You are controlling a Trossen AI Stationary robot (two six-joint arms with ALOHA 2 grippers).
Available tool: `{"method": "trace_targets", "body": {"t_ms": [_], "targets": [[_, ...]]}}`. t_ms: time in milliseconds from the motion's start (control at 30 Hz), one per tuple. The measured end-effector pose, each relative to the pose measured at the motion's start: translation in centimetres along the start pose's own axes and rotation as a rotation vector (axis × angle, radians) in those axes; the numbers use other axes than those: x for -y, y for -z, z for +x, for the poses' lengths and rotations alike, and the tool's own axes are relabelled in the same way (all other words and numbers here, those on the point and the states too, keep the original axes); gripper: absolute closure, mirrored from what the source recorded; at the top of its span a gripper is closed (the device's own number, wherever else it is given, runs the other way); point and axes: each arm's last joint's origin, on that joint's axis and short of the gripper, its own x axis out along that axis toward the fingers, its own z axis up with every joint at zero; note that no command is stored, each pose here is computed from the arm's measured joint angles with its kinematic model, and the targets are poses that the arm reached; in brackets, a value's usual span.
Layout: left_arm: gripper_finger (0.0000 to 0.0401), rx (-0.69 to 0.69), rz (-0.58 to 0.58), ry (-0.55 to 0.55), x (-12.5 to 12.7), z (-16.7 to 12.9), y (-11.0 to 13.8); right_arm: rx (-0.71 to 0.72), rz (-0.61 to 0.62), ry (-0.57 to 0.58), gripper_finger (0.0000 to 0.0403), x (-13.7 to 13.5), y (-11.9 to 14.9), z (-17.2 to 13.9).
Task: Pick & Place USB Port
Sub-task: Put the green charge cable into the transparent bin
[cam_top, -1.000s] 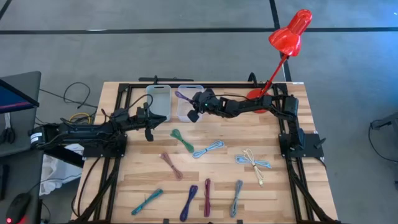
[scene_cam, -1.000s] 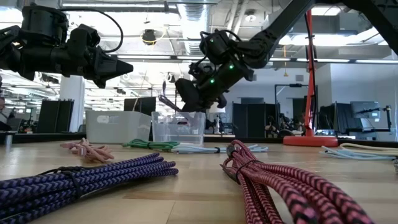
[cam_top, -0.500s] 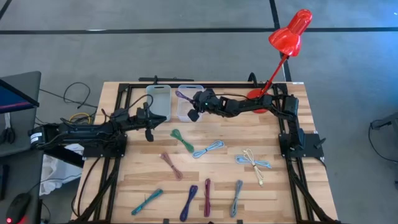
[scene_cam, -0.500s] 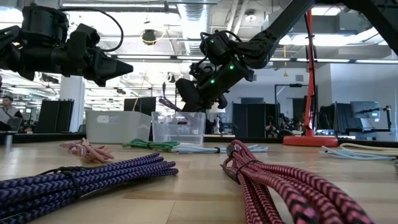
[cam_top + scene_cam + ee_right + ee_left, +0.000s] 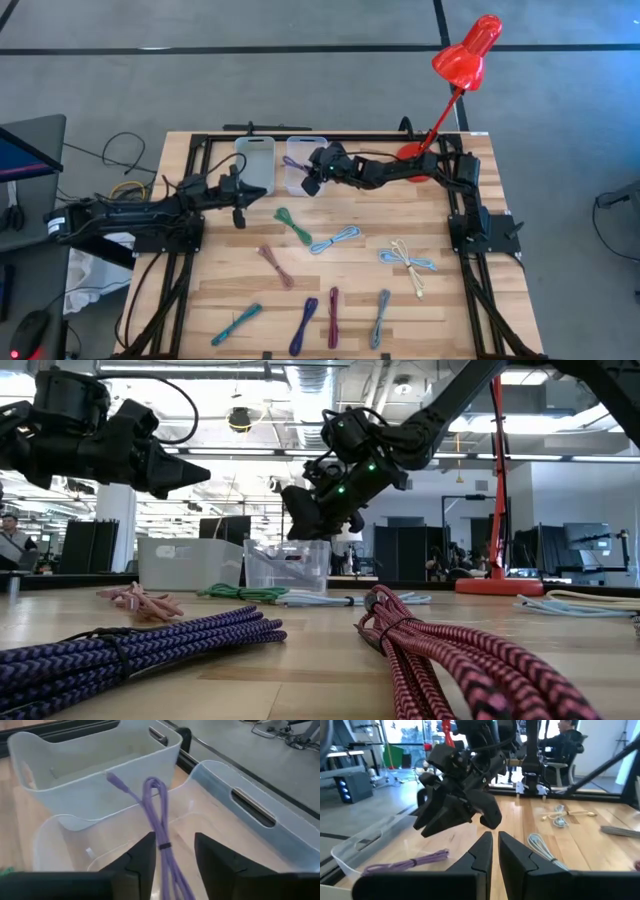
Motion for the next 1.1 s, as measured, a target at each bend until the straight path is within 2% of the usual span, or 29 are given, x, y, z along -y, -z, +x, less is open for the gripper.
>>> {"method": "trace_targets", "body": {"t_ms": [233, 433, 533, 700, 867, 1100], "targets": [[0.0371, -0.097, -0.058, 0.059, -0.3, -1.4, 0.6, 0.046, -0.024, -0.02, 0.0259, -0.7, -0.4, -0.2], [0.0371, 0.004, -0.033, 0.158, -0.1, -2.4, -0.5, 0.062, -0.042, -0.036, 0.0267, -1.1, -0.9, -0.7], [0.0371, -0.001, -0.042, 0.157, -0.3, -2.9, -0.5, 0.062, -0.059, -0.05, 0.027, -1.5, -1.4, -1.6], [0.0371, -0.096, -0.088, 0.112, -0.7, -3.8, 0.5, 0.049, -0.1, -0.083, 0.0268, -2.5, -2.8, -3.9], [0.0371, -0.08, -0.078, 0.16, -0.9, -4.2, 0.2, 0.009, -0.13, -0.199, 0.0272, -4.0, -3.2, -5.9], [0.0371, -0.065, -0.081, 0.164, -1.3, -4.6, -0.6, -0.101, -0.204, -0.406, 0.028, -7.8, -1.5, -7.7]]}}
